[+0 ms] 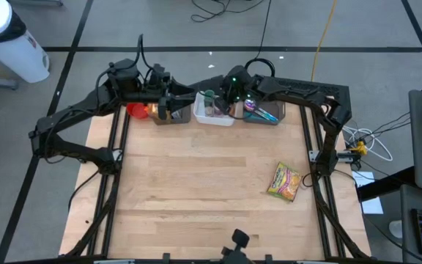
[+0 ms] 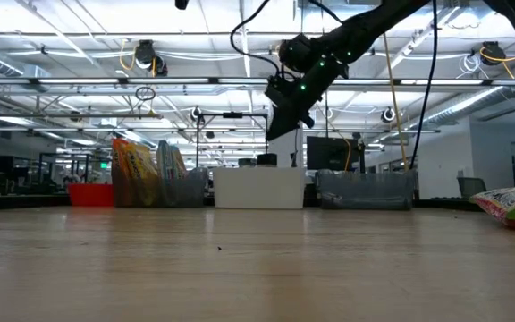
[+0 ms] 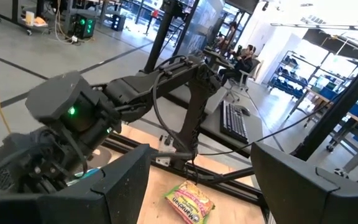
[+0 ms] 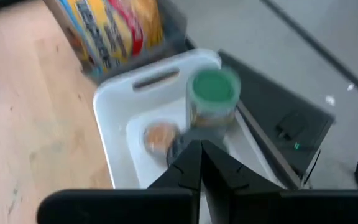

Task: Pick & Place Food Item
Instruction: Put the purple seasoning bottle into the white bin

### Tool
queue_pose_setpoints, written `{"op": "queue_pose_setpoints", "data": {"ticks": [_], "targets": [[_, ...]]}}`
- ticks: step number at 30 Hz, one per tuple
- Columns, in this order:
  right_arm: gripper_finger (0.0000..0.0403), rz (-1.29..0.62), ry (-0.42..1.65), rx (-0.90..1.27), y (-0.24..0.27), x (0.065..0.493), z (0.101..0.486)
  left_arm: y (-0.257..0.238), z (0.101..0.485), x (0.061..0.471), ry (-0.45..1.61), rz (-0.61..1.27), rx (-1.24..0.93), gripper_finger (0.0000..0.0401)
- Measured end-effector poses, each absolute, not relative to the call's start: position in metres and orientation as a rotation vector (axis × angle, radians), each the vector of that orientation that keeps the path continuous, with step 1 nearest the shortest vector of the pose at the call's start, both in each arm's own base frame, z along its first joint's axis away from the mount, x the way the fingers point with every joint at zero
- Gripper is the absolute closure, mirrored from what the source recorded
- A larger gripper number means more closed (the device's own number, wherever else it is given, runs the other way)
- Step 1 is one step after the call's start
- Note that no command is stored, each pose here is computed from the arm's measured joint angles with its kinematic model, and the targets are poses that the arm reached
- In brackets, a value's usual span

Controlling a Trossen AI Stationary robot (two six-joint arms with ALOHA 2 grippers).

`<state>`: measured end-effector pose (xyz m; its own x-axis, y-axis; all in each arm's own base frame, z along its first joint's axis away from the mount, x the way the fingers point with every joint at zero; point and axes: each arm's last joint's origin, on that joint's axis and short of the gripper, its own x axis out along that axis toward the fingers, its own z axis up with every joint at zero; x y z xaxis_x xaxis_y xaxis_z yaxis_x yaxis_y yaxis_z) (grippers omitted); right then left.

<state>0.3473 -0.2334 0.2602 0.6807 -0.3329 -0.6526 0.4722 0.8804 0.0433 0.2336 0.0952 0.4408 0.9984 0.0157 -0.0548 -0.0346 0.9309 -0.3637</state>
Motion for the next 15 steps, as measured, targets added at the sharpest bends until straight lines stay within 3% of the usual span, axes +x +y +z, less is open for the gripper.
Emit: {"op": "queue_pose_setpoints", "data": {"ticks": [15], "targets": [[0.0403,-0.443,0.682,0.275,-0.229,0.346,0.240,0.098,0.429,0.250,0.101,0.017,-0.412,0.0121]]}}
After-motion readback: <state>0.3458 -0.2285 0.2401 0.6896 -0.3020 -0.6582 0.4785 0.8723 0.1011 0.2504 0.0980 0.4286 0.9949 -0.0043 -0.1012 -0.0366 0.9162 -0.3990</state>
